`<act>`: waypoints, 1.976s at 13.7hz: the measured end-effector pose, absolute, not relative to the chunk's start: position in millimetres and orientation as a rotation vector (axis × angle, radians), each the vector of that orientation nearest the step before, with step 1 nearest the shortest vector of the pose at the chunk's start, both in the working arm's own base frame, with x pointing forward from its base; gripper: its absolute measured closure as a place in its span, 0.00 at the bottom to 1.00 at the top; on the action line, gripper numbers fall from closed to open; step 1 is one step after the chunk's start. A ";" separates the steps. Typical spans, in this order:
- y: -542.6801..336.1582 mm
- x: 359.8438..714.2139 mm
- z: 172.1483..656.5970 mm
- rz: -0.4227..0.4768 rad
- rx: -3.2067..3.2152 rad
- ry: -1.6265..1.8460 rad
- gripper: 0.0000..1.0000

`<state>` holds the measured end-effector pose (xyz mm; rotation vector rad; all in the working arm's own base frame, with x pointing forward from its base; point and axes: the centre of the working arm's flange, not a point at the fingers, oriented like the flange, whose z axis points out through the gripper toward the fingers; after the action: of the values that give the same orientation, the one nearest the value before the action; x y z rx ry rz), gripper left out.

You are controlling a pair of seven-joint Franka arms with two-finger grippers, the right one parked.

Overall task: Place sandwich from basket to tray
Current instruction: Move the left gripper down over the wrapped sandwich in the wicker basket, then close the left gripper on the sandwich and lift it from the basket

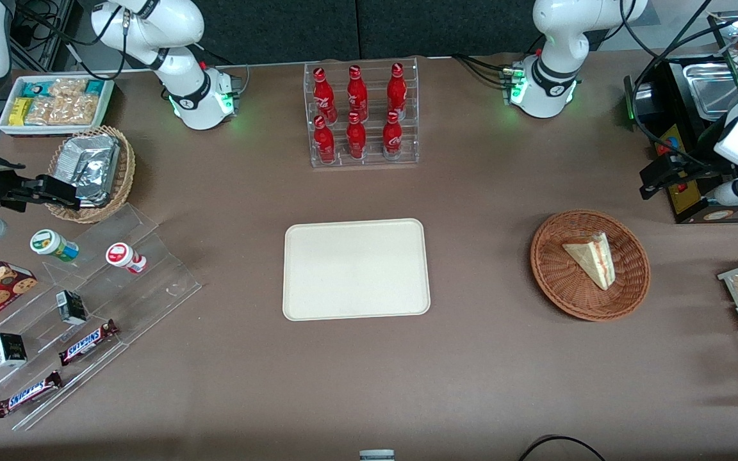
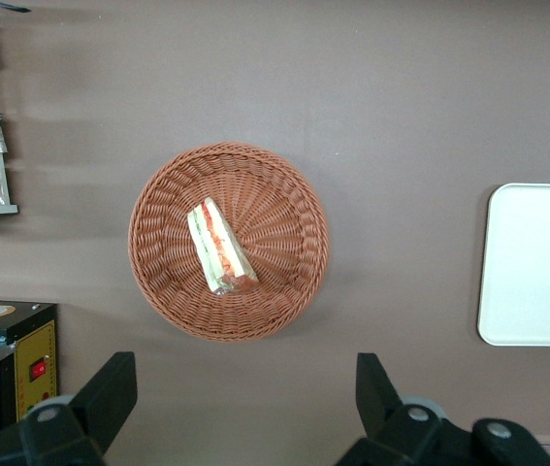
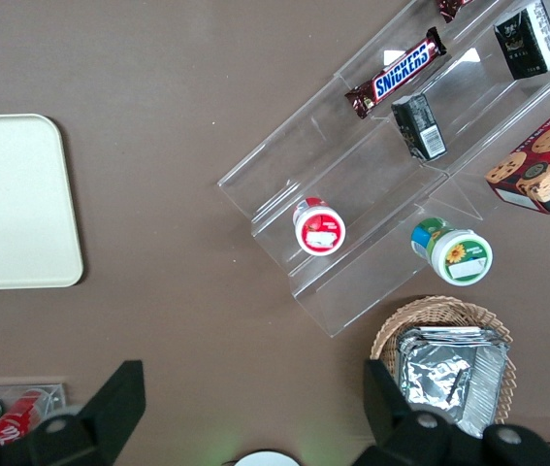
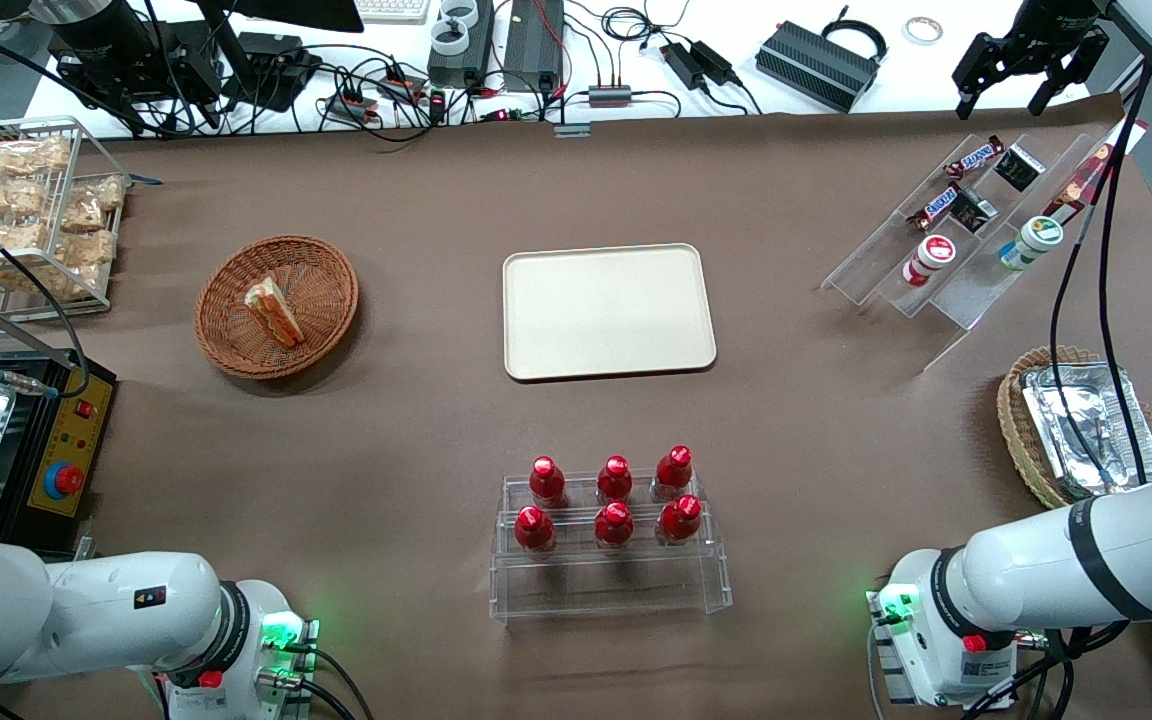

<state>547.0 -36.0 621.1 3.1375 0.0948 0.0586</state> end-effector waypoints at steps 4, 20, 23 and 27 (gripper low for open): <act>-36.0 547.2 622.3 0.063 3.137 0.095 0.00; 0.3 586.0 361.9 -0.342 3.119 0.496 0.00; 2.2 583.2 334.3 -0.409 3.111 0.550 0.00; 9.3 582.3 296.5 -0.449 3.099 0.591 0.00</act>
<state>582.3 9.3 296.5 3.0986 0.5906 -0.4486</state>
